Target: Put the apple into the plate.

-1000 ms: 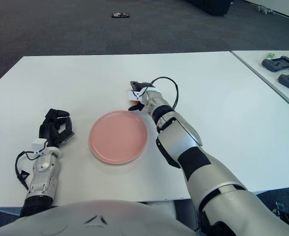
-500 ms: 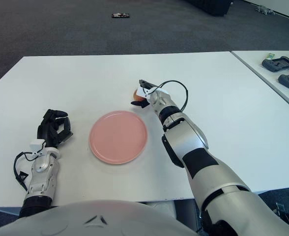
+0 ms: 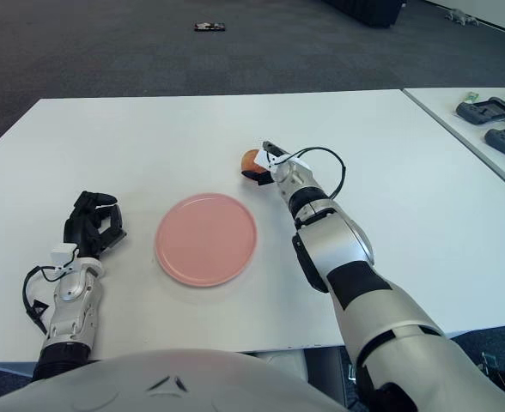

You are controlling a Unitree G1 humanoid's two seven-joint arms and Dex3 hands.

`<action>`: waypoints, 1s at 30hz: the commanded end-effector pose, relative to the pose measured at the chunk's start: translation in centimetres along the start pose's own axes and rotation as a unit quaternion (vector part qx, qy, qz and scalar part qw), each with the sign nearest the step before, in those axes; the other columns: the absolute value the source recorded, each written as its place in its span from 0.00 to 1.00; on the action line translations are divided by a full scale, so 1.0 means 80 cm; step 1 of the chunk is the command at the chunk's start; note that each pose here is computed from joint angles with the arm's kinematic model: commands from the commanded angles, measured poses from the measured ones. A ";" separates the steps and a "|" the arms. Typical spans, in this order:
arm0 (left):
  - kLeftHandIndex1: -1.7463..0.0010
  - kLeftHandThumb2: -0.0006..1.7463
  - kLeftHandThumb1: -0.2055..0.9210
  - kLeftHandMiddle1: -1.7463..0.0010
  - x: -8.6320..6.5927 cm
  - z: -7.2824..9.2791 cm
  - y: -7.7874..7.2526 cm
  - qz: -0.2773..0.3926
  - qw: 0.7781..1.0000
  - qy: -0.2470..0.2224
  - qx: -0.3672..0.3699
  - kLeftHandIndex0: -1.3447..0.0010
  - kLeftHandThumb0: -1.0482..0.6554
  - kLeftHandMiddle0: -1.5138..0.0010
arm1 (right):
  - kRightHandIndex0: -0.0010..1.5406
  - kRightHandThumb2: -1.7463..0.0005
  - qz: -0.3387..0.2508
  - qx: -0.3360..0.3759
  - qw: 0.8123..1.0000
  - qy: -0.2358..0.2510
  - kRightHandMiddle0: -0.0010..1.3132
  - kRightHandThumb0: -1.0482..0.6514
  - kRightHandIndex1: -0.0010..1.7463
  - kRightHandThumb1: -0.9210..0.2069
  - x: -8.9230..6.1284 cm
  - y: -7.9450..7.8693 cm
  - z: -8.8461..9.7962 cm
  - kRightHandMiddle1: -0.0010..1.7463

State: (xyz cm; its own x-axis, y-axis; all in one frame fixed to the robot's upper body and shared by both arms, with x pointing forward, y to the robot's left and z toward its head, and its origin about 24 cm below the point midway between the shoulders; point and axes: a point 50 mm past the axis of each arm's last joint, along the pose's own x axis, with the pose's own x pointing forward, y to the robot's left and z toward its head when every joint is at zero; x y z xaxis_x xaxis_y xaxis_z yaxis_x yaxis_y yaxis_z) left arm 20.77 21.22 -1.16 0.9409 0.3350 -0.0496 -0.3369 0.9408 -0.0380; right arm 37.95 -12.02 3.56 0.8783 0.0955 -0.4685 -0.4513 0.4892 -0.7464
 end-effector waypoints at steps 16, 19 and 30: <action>0.00 0.60 0.66 0.00 -0.013 -0.021 0.008 0.007 0.999 0.054 0.007 0.68 0.37 0.58 | 0.00 0.58 0.002 -0.068 0.997 0.028 0.00 0.10 0.03 0.15 -0.001 0.008 -0.020 0.06; 0.00 0.60 0.66 0.00 -0.014 -0.021 0.008 0.006 0.998 0.054 0.008 0.68 0.37 0.58 | 0.00 0.57 -0.002 -0.091 0.996 0.025 0.00 0.11 0.02 0.16 -0.001 0.008 -0.019 0.08; 0.00 0.60 0.66 0.00 -0.014 -0.022 0.004 0.012 0.998 0.057 0.000 0.67 0.37 0.61 | 0.00 0.53 -0.014 -0.133 0.991 0.004 0.00 0.14 0.00 0.28 0.000 -0.001 0.003 0.03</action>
State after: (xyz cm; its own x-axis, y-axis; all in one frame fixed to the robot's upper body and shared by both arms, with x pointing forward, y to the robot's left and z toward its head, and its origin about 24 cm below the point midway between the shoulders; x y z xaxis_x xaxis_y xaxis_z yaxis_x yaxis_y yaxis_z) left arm 20.75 21.18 -0.98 0.9407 0.3353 -0.0512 -0.3375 0.9404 -0.0414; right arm 38.10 -11.46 3.92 0.8955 0.1015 -0.4334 -0.4436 0.2820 -0.8507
